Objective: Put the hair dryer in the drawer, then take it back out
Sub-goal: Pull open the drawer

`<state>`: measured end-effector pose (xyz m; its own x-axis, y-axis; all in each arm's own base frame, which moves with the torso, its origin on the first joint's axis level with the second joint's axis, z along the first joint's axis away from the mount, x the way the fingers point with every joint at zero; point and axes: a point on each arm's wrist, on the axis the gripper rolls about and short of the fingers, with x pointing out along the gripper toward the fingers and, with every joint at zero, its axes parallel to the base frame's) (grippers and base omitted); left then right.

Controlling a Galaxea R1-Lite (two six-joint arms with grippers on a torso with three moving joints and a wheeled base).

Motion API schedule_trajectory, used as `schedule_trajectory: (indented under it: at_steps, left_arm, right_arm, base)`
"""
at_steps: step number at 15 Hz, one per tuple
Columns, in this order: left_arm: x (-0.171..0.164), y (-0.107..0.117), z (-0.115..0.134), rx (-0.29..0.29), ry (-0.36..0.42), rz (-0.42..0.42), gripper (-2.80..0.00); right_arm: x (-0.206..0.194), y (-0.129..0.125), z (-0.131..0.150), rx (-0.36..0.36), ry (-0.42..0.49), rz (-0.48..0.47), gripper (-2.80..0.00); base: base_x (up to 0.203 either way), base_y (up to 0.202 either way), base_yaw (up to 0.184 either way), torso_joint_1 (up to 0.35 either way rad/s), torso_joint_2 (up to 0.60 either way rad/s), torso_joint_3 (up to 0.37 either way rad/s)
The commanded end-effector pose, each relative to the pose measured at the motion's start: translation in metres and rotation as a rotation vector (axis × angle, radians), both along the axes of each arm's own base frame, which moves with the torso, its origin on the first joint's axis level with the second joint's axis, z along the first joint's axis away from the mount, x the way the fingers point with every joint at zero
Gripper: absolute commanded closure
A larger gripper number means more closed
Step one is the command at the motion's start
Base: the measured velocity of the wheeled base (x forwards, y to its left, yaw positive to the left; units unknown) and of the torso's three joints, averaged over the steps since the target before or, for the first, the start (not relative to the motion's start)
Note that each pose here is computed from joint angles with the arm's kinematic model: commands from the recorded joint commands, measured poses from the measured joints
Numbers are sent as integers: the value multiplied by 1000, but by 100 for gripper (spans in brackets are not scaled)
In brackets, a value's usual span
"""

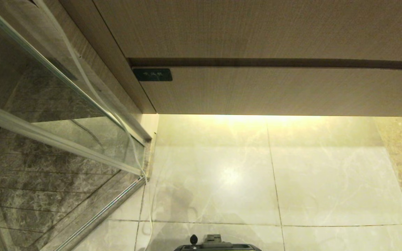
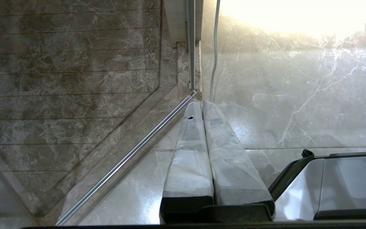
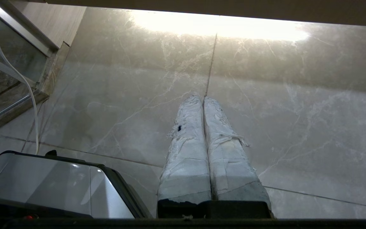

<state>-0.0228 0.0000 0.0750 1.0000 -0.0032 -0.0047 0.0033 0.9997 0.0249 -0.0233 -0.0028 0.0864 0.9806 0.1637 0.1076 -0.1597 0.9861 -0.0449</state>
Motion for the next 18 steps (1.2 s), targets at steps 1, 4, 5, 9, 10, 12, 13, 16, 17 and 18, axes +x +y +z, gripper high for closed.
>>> schedule_trajectory:
  at_steps: [1,4,5,9,10,12,13,16,17,18]
  left_arm:
    - [0,0,0,0,0,-1,0]
    - [0,0,0,0,1,-1,0]
    - [0,0,0,0,1,0,0]
    - [0,0,0,-9,0,0,0]
    - [0,0,0,-13,2,-1,0]
    - [0,0,0,-14,0,0,0]
    - [0,0,0,-14,0,0,0]
    - [0,0,0,-14,0,-1,0]
    - [0,0,0,-14,1,0,0]
    - [0,0,0,-14,1,0,0]
  right_arm:
    - [0,0,-12,0,0,0,0]
    - [0,0,-12,-20,-1,3,0]
    - [0,0,-12,-19,-3,0,0]
    - [-4,0,1,-68,-71,4,0]
    - [-12,-1,20,-61,-126,13,0]
    - [-46,-5,79,-40,-311,29,0]
    - [-63,-8,109,-34,-372,31,0]
    - [-117,-15,216,-30,-463,30,0]
    - [-131,-16,246,-35,-451,31,0]
    - [-134,-17,270,-48,-409,34,0]
  base:
    - [0,0,0,0,0,0]
    - [0,0,0,0,0,0]
    - [0,0,0,0,0,0]
    - [0,0,0,0,0,0]
    - [0,0,0,0,0,0]
    - [0,0,0,0,0,0]
    - [0,0,0,0,0,0]
    - [0,0,0,0,0,0]
    - [0,0,0,0,0,0]
    - [0,0,0,0,0,0]
